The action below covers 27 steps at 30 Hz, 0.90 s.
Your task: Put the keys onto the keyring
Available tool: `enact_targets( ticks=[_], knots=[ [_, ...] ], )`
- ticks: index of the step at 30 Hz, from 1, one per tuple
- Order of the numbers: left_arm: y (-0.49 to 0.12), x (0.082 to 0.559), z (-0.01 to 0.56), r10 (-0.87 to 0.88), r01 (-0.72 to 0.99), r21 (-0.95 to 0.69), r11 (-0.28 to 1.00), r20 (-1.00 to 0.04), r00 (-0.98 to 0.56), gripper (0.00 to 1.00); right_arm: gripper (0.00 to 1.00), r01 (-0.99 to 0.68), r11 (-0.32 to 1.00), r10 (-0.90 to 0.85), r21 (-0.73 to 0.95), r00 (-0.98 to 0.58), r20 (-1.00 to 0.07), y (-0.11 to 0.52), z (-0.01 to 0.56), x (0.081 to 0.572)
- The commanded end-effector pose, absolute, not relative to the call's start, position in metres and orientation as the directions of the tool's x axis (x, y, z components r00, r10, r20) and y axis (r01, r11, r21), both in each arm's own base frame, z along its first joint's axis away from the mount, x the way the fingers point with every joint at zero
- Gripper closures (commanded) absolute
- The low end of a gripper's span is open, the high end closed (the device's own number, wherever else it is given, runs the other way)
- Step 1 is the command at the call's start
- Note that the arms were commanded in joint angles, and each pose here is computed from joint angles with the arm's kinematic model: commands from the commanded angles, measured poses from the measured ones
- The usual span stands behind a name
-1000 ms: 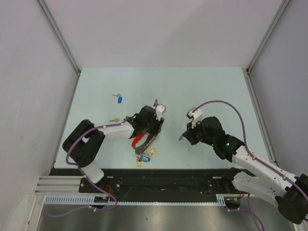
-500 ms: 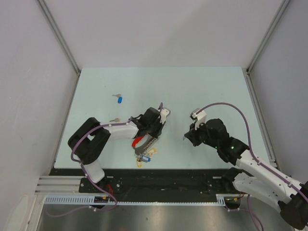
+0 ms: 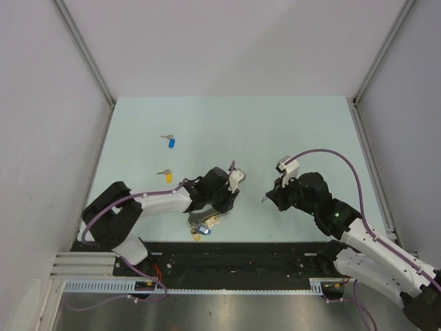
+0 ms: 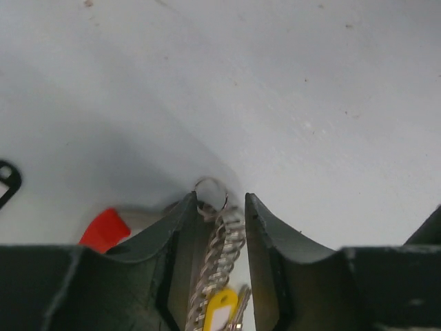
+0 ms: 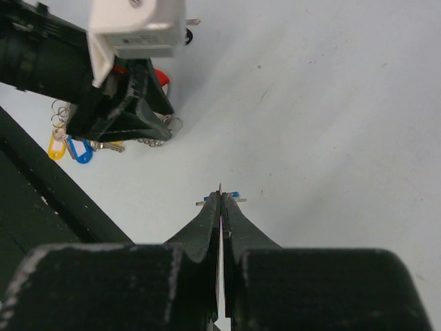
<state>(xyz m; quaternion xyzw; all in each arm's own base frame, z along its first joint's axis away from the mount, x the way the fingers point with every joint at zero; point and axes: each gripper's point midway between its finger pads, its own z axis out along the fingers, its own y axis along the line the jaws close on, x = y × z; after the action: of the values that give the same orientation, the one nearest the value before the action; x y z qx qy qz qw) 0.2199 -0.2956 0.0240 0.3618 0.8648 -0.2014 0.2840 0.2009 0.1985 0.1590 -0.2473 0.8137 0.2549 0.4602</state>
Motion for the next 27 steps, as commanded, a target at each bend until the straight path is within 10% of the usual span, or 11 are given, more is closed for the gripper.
enact_targets(
  ticks=[1,12,27],
  knots=[
    [-0.284,0.232,0.056,0.476,0.729,-0.084,0.68,-0.706,-0.525,0.56,1.0,-0.639,0.743,-0.152,0.198,-0.449,-0.88,0.2,0.162,0.199],
    [-0.279,0.232,0.04,0.558,0.753,-0.019,0.658,-0.659,-0.504,0.36,1.0,-0.655,0.733,-0.164,0.186,-0.436,-0.885,0.207,0.16,0.204],
    [-0.295,0.24,0.034,0.552,0.761,-0.033,0.648,-0.669,-0.498,0.73,1.0,-0.653,0.734,-0.179,0.185,-0.449,-0.876,0.208,0.152,0.205]
  ],
)
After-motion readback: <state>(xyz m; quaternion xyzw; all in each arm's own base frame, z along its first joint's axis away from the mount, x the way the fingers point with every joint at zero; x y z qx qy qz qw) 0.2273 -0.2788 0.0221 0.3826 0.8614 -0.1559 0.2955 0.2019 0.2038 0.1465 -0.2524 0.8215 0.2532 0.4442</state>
